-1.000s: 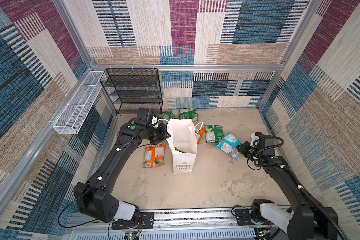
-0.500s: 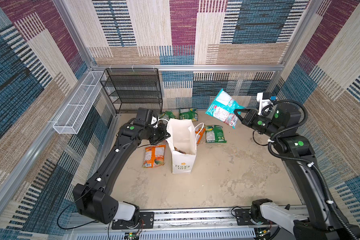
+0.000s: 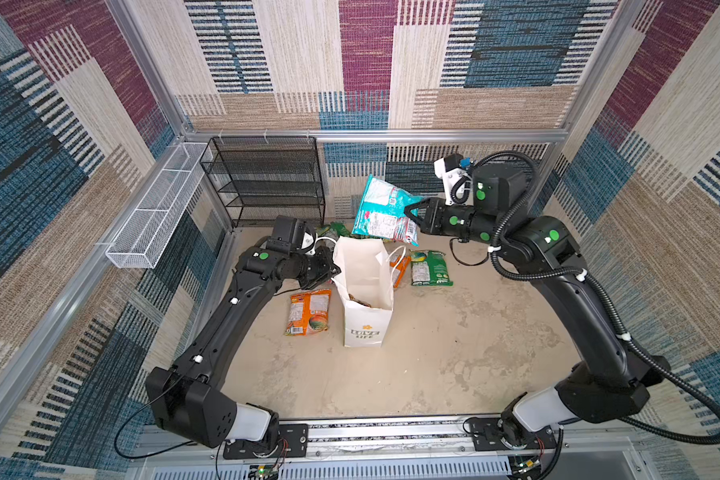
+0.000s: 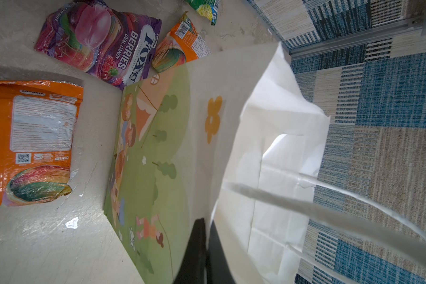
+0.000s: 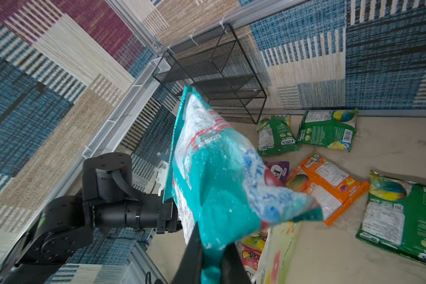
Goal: Place the snacks into the paper bag
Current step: 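Lift the teal packet with the right gripper and carry it into the bag, then release the teal packet into the bag and raise the right gripper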
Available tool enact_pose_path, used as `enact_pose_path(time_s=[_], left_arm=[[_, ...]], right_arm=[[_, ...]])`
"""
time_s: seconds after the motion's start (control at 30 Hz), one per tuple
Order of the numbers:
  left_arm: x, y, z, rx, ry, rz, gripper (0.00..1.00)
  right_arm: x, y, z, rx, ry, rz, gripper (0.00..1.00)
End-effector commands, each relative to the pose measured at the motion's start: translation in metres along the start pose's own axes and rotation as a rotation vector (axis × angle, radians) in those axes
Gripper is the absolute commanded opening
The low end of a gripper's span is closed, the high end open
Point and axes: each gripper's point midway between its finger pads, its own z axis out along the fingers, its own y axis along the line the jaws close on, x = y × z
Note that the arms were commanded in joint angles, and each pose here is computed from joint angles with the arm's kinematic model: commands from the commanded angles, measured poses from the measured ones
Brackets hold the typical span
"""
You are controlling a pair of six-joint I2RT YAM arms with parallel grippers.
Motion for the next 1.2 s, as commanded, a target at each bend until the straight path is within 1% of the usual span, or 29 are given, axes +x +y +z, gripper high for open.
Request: enact_pose_path(time_s=[0.0,0.13,0.27,0.5,0.87,0.93,1.1,1.17], left_arm=[[-0.004,-0.007,0.001,0.032,-0.008,0.009,0.00],[-0.004,-0.006,0.001,0.031,-0.008,0.008,0.00],[-0.005,-0.007,0.000,0.033,-0.013,0.008,0.00],[-0.005,-0.005,0.001,0.031,-0.012,0.005,0.00],[-0.005,-0.005,0.001,0.030,-0.012,0.003,0.00],[-0.005,-0.005,0.000,0.031,-0.011,0.003,0.00],[-0.006,-0.005,0.000,0.032,-0.014,0.003,0.00],[-0.005,-0.005,0.000,0.030,-0.012,0.001,0.00]], right_arm=[[0.022,-0.010,0.012,0.118,0.072,-0.082,0.00],[0.052,-0.015,0.031,0.203,0.157,-0.131,0.00],[0.067,-0.021,0.037,0.268,0.193,-0.159,0.00],[0.083,-0.031,0.045,0.317,0.237,-0.174,0.00],[0.107,-0.031,0.061,0.347,0.308,-0.206,0.00],[0.111,-0.029,0.064,0.344,0.318,-0.212,0.02],[0.110,-0.023,0.066,0.319,0.312,-0.216,0.13],[0.108,-0.019,0.065,0.307,0.301,-0.213,0.15]])
